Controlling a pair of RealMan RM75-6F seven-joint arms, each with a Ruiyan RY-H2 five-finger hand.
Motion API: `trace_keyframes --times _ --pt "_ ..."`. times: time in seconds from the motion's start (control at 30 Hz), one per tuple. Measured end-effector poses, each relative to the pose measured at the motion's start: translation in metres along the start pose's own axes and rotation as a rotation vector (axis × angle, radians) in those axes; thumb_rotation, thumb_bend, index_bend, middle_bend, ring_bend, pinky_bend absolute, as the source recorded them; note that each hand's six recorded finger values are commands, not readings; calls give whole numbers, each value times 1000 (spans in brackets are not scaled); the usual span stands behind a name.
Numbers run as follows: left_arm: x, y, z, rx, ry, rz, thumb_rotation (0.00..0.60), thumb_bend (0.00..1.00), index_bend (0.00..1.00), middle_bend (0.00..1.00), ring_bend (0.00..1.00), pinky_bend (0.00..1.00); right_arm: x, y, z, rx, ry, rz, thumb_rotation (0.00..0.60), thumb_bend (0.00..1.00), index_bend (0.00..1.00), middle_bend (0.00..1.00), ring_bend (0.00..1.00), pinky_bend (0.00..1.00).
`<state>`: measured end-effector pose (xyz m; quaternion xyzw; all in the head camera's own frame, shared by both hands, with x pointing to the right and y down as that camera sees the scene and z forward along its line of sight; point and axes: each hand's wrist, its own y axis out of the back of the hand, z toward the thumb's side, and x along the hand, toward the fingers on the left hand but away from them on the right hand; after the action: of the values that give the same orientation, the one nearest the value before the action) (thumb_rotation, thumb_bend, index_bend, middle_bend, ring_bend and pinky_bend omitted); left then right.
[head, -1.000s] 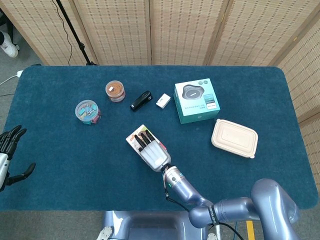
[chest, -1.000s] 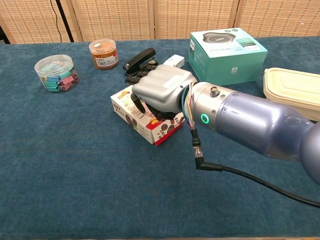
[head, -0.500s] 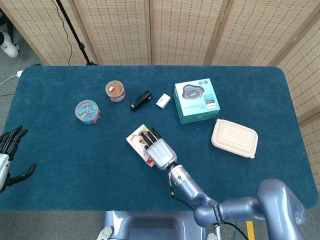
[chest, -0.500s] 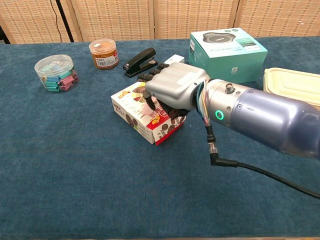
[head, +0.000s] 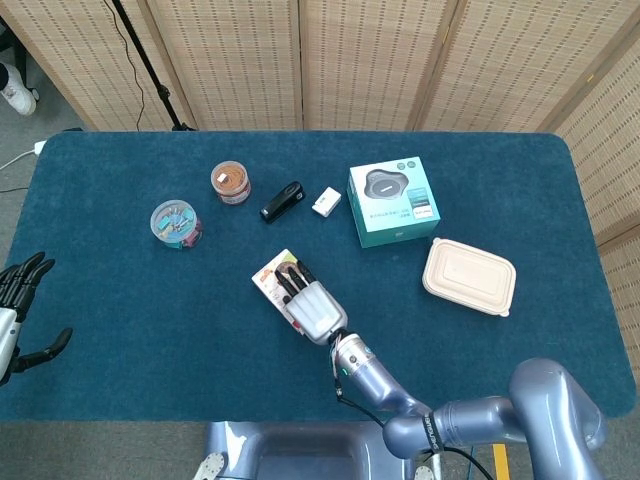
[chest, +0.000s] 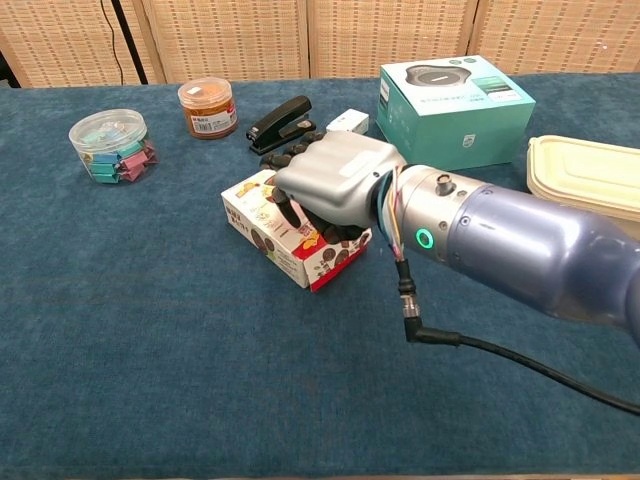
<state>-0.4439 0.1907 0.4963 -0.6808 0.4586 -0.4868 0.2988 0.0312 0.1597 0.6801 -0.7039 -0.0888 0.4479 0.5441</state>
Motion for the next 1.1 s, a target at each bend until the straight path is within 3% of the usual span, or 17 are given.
trace_keyframes --times 0.87,1.1 --pt "-1 0 0 0 -4 -2 600 299 0 0 0 0 -9 8 5 15 -13 -14 600 1000 369 0 0 0" --pt "-1 -1 0 2 -5 -5 600 299 0 0 0 0 -9 14 6 -3 -10 -33 600 1000 328 0 0 0"
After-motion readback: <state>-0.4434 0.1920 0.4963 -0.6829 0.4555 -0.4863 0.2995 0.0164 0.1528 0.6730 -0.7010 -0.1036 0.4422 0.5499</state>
